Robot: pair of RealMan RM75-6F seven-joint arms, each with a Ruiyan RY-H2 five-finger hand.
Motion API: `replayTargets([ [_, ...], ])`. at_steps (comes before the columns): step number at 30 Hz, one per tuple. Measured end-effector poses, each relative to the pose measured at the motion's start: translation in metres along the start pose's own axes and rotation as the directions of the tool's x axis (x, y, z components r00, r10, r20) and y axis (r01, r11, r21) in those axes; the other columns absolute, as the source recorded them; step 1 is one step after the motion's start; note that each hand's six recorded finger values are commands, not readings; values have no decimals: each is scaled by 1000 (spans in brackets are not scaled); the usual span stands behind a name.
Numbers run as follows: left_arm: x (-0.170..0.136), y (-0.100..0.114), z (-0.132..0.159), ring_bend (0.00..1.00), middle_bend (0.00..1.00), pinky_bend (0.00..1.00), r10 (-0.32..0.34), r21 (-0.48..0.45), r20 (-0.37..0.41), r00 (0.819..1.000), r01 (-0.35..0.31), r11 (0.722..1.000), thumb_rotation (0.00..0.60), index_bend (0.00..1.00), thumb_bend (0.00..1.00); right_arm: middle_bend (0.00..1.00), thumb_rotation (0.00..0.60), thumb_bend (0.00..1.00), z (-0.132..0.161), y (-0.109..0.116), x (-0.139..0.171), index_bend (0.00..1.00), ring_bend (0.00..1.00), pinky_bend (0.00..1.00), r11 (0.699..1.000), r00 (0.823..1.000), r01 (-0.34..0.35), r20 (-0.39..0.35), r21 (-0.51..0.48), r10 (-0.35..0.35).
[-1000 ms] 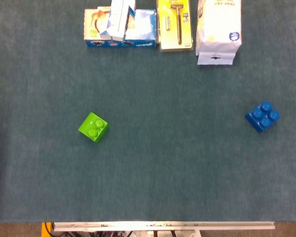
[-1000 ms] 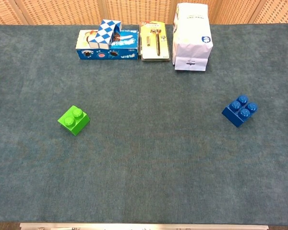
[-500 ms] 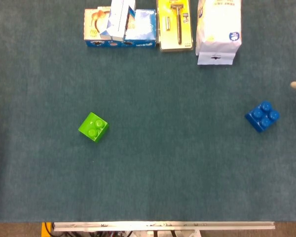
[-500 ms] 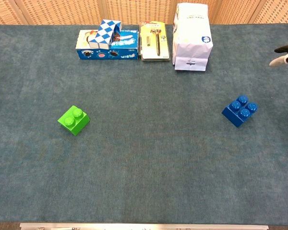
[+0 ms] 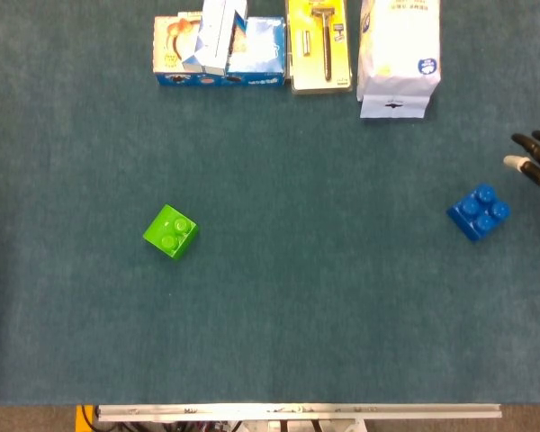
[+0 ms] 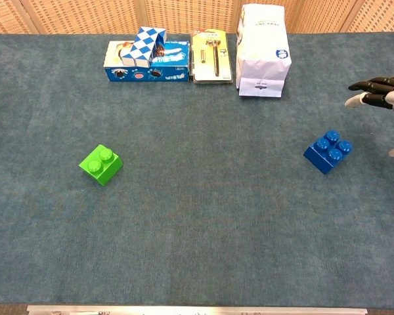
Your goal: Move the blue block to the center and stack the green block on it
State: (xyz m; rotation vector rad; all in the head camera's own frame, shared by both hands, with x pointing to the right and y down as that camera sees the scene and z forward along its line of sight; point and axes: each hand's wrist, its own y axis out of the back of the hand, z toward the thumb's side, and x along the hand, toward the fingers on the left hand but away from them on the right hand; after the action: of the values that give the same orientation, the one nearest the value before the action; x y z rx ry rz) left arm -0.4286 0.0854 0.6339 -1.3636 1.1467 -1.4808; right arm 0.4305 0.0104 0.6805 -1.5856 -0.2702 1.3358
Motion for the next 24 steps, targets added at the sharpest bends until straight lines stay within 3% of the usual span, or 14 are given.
replayTargets([
  [24, -1, 2, -1, 209, 322, 345, 0, -7, -4, 1000, 0, 1000, 600, 352, 394, 7, 600, 3, 31, -19, -38, 165, 0, 93, 999, 997, -27, -79, -21, 26],
])
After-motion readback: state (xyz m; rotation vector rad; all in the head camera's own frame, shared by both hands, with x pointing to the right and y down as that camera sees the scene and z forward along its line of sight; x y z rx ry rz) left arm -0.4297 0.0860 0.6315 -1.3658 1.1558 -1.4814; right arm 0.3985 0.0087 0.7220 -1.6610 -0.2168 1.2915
